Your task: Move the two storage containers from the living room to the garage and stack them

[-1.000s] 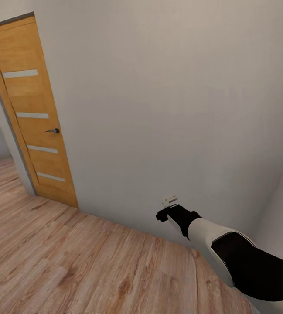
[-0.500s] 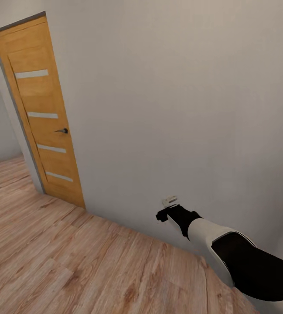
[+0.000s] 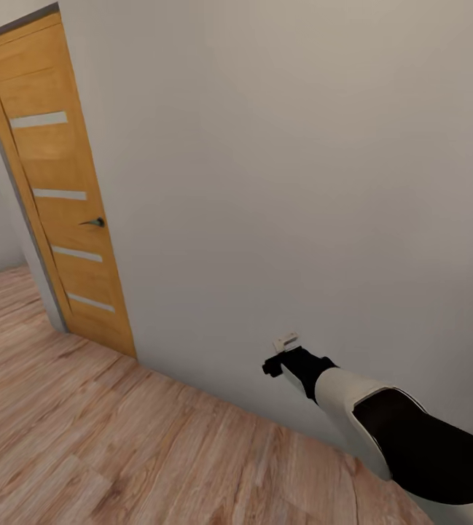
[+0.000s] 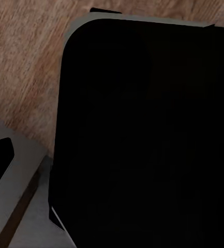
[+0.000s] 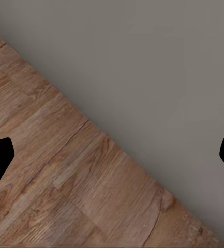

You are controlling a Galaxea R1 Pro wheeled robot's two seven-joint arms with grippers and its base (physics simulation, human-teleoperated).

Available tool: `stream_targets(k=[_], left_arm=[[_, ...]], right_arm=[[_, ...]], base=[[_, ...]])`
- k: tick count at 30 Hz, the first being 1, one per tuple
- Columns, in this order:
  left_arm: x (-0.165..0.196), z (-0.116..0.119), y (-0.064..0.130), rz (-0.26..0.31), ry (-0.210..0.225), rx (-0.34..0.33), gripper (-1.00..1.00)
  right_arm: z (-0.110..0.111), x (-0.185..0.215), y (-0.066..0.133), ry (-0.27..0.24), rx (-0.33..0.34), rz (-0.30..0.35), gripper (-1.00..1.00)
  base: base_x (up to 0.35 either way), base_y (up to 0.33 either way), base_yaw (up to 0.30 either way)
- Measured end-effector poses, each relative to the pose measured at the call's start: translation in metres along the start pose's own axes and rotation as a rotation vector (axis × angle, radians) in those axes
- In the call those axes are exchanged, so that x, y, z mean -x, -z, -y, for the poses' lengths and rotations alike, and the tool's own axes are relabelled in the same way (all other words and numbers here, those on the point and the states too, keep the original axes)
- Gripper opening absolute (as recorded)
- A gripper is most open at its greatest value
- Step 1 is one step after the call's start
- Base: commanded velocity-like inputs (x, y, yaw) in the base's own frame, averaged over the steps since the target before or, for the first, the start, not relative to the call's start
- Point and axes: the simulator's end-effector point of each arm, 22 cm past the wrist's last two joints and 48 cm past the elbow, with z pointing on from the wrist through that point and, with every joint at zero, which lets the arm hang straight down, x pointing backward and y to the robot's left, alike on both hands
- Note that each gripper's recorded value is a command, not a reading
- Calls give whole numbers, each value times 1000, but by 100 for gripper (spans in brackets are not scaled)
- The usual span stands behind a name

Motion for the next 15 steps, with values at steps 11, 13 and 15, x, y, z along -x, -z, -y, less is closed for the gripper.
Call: stream_targets(k=[11, 13, 15], left_arm=[[0, 0, 0, 0, 39, 1, 100], [0, 0, 0, 0, 39, 1, 100], [0, 0, 0, 0, 39, 1, 100]], right_arm=[[-40, -463, 44, -24, 51, -556, 100], [-49, -487, 54, -24, 62, -562, 100], [-61, -517, 68, -26, 77, -572, 100]], base=[[310, 0, 126], [301, 0, 112], [272, 0, 94]])
